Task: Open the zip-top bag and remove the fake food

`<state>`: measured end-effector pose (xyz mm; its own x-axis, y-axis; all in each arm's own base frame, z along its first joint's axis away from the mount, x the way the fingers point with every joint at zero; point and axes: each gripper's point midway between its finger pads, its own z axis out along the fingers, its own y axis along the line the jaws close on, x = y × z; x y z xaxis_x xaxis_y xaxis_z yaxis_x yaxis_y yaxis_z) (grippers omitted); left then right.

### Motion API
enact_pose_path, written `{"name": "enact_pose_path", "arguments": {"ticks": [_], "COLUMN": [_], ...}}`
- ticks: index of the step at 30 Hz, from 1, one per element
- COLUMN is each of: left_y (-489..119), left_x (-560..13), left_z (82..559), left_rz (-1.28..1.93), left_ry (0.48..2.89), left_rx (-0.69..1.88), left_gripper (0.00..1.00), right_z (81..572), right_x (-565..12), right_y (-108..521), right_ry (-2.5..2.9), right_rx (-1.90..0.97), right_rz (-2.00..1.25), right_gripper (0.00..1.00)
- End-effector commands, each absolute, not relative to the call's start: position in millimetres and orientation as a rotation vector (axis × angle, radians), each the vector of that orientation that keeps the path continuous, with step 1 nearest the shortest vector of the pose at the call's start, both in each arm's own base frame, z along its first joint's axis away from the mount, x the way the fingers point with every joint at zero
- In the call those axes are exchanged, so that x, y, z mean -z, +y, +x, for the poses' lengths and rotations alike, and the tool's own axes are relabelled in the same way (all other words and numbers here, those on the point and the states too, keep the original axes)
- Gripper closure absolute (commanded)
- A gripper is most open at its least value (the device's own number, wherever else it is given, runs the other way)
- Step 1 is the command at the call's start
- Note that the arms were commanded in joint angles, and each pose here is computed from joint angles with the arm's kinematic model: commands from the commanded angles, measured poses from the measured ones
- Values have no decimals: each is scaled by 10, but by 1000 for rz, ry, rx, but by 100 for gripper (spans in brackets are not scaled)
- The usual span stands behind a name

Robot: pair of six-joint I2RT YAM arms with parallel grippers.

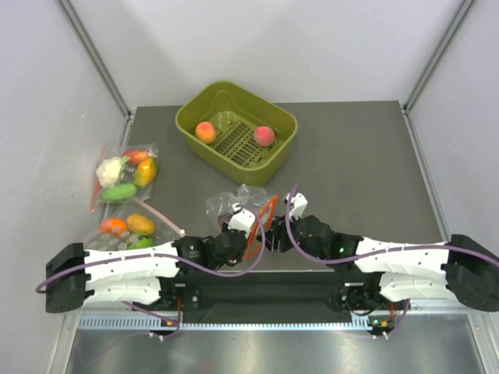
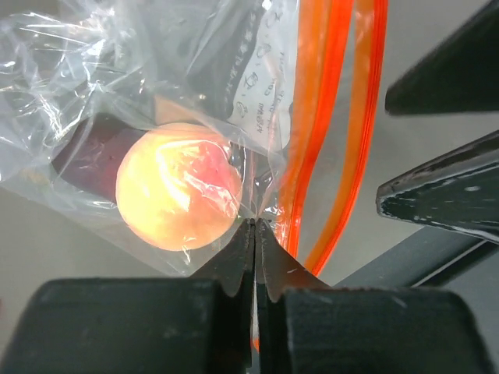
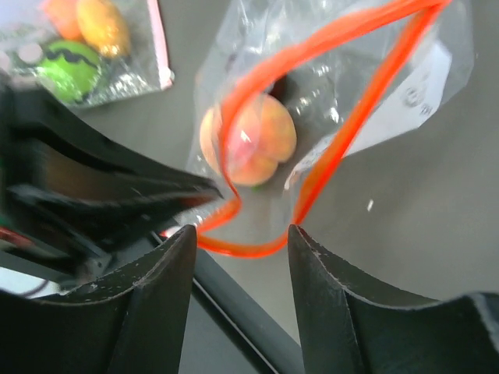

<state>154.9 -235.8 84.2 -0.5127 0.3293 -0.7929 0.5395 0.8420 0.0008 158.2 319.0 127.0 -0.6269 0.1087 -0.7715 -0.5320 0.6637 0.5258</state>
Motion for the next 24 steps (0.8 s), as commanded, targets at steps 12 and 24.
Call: {"name": "enact_pose_path", "arguments": {"ticks": [12,24], "left_y": [-2437,-2394], "left_x": [-1290,-1392], "left_z": [1537,1529], "left_rz": [502,451], "left_ry": [2076,2048], "left_rx": [492,540], "left_gripper": [100,100], "right_z": [1751,1971], "right_x": [-1011,-784], "right_y": [3264,3211], "right_ry": [2082,2123], "right_rx": [-896,-858], "right_rz": [-314,-236], "right_gripper": [53,53]}}
